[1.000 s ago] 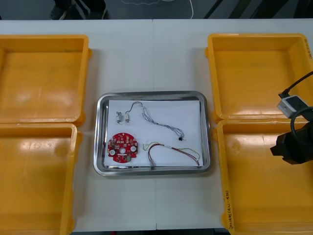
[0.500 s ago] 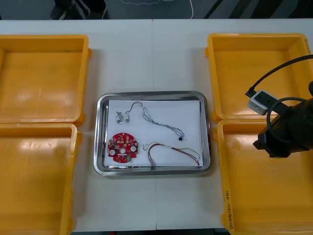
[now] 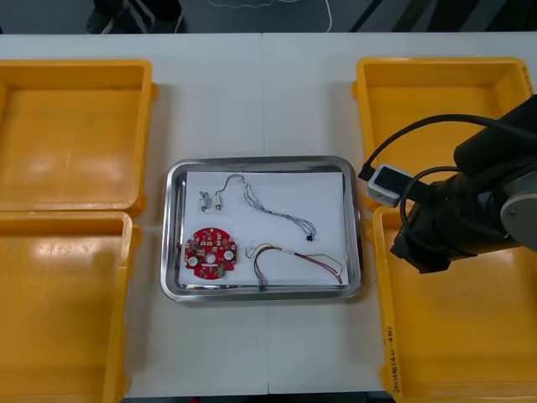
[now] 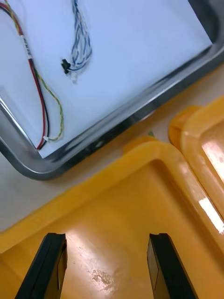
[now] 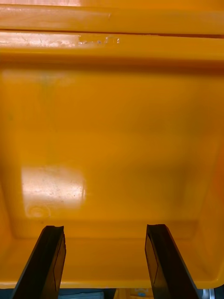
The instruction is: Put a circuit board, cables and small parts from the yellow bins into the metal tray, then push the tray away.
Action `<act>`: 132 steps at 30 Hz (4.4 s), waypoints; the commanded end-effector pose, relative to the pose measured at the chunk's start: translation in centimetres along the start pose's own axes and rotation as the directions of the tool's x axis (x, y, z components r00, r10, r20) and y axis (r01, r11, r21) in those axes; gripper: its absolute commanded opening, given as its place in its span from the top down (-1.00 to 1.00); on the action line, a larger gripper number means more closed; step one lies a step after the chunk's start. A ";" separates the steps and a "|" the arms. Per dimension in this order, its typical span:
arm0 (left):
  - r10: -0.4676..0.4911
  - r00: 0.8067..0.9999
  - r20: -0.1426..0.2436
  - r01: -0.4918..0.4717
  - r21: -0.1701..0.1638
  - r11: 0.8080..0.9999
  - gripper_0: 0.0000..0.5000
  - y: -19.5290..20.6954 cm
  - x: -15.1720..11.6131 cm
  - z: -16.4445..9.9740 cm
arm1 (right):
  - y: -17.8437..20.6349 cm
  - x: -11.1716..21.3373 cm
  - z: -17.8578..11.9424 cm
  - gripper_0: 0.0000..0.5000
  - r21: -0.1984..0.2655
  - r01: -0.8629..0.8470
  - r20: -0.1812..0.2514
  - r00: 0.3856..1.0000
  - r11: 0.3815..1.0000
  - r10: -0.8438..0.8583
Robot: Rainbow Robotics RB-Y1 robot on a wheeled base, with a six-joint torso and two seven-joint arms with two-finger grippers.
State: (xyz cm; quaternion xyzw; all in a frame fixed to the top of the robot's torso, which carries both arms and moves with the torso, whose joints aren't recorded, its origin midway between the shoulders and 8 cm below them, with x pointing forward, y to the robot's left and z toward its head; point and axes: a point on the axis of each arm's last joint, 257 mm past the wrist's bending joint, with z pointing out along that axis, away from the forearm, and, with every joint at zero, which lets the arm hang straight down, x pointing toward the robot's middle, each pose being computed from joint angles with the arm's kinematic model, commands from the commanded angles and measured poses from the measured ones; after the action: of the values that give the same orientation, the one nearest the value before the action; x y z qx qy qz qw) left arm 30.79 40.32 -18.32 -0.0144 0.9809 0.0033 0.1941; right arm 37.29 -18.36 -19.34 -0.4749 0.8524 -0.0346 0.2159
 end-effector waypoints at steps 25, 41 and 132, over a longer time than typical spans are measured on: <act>0.131 0.986 0.100 -0.133 0.017 0.991 -1.00 -0.5 -3.3 1.4 | 10.4 -11.7 4.9 -1.00 0.040 0.473 0.053 0.879 0.880 -0.474; 0.123 0.986 0.111 -0.123 -0.001 0.992 -1.00 0.1 -3.6 1.1 | 13.9 -13.6 8.2 -1.00 0.053 0.576 0.020 0.816 0.815 -0.578; 0.123 0.986 0.111 -0.123 -0.001 0.992 -1.00 0.1 -3.6 1.1 | 12.1 -18.2 11.1 1.00 0.143 0.663 -0.109 0.748 0.735 -0.654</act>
State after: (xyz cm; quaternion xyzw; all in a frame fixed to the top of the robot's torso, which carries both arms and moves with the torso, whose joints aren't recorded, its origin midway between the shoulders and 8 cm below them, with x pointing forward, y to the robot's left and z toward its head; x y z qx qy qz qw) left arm 33.47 40.90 -18.92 0.0040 0.9737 0.0036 0.2279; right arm 38.97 2.42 -29.45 -0.7166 0.6473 -0.1855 0.1820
